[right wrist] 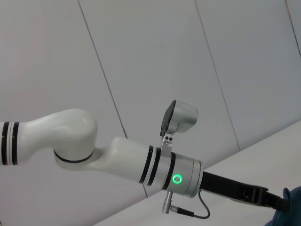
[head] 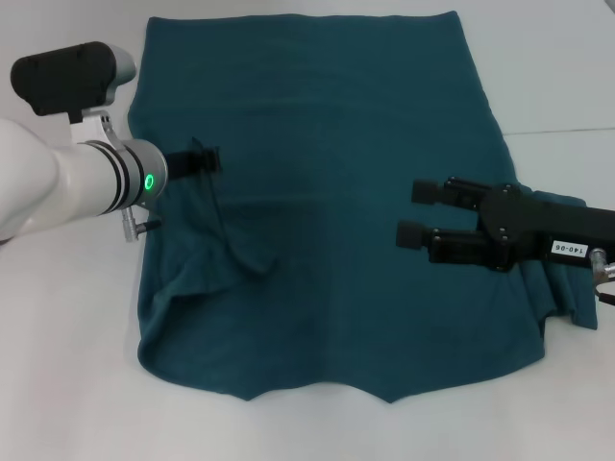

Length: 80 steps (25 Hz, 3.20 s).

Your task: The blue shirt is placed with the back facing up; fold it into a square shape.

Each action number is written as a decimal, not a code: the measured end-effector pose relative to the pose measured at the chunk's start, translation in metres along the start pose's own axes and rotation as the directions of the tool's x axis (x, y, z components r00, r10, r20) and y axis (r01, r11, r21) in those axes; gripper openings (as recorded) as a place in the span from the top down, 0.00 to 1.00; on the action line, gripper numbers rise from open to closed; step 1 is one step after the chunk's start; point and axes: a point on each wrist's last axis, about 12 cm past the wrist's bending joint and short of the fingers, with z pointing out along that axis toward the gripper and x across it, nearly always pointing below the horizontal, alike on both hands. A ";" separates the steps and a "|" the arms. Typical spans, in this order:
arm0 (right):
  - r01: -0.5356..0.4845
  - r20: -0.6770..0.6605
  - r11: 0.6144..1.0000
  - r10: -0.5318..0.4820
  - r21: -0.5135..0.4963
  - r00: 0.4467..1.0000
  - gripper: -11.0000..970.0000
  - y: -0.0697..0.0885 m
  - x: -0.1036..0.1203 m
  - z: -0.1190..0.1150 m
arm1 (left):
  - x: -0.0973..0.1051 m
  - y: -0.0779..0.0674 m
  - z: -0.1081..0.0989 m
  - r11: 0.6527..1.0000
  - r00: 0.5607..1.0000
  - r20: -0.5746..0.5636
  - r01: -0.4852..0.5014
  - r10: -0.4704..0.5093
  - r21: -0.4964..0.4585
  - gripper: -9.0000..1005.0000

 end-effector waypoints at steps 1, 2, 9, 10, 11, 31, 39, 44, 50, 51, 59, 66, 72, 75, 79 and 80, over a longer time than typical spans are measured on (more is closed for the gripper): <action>0.001 0.000 1.000 -0.001 0.000 1.000 0.10 0.000 0.000 0.000 | -0.001 -0.001 0.000 1.000 1.000 0.012 0.013 -0.013 -0.002 0.95; 0.001 0.000 1.000 -0.001 0.000 1.000 0.10 0.000 0.000 0.000 | -0.002 -0.001 0.001 1.000 0.999 0.024 0.029 -0.029 -0.003 0.95; -0.001 0.006 1.000 0.001 -0.002 1.000 0.10 0.000 0.000 0.001 | -0.006 0.000 0.001 0.996 0.994 0.065 0.083 -0.083 -0.009 0.95; -0.001 0.008 1.000 0.001 -0.002 1.000 0.10 0.000 0.000 0.001 | -0.006 0.000 0.001 0.996 0.994 0.066 0.090 -0.090 -0.007 0.94; 0.000 0.010 1.000 0.000 -0.002 1.000 0.10 0.000 -0.001 0.001 | -0.006 -0.001 0.001 0.995 0.993 0.068 0.096 -0.095 -0.004 0.93; -0.002 0.026 0.998 0.000 0.066 1.000 0.11 -0.003 -0.010 -0.022 | 0.012 0.044 -0.072 0.965 0.982 -0.045 -0.172 0.184 0.198 0.81; 0.014 0.073 0.974 -0.032 0.225 0.997 0.11 -0.004 -0.029 -0.066 | 0.046 0.064 -0.083 0.933 0.945 -0.083 -0.296 0.318 0.203 0.82; 0.003 0.079 0.969 -0.023 0.246 0.997 0.11 -0.004 -0.028 -0.073 | 0.059 0.055 -0.063 0.908 0.908 -0.098 -0.392 0.408 0.148 0.91; -0.011 0.081 0.969 -0.009 0.247 0.997 0.11 -0.003 -0.024 -0.073 | 0.061 0.042 -0.047 0.881 0.878 -0.098 -0.457 0.469 0.123 0.93; -0.013 0.082 0.969 -0.007 0.248 0.997 0.11 -0.003 -0.023 -0.072 | 0.061 0.039 -0.044 0.876 0.873 -0.100 -0.465 0.478 0.128 0.94; -0.017 0.081 0.969 -0.003 0.245 0.997 0.11 -0.002 -0.021 -0.071 | 0.060 0.018 -0.026 0.848 0.841 -0.125 -0.510 0.527 0.144 0.94; -0.022 0.084 0.972 0.002 0.233 0.996 0.11 -0.001 -0.019 -0.068 | 0.058 0.002 -0.014 0.831 0.815 -0.163 -0.540 0.556 0.135 0.94; -0.036 0.091 0.974 0.015 0.222 0.996 0.12 -0.001 -0.014 -0.065 | 0.051 -0.010 -0.010 0.819 0.807 -0.144 -0.558 0.573 0.131 0.94; -0.035 0.092 0.975 0.015 0.218 0.996 0.12 -0.002 -0.013 -0.063 | 0.047 -0.019 -0.007 0.817 0.806 -0.136 -0.560 0.576 0.136 0.94; -0.028 0.095 0.977 0.008 0.212 0.995 0.12 -0.002 -0.013 -0.062 | 0.046 -0.040 -0.002 0.797 0.790 -0.121 -0.585 0.601 0.150 0.94; -0.027 0.096 0.978 0.007 0.208 0.995 0.12 -0.002 -0.013 -0.060 | 0.045 -0.044 -0.002 0.796 0.789 -0.115 -0.586 0.603 0.152 0.94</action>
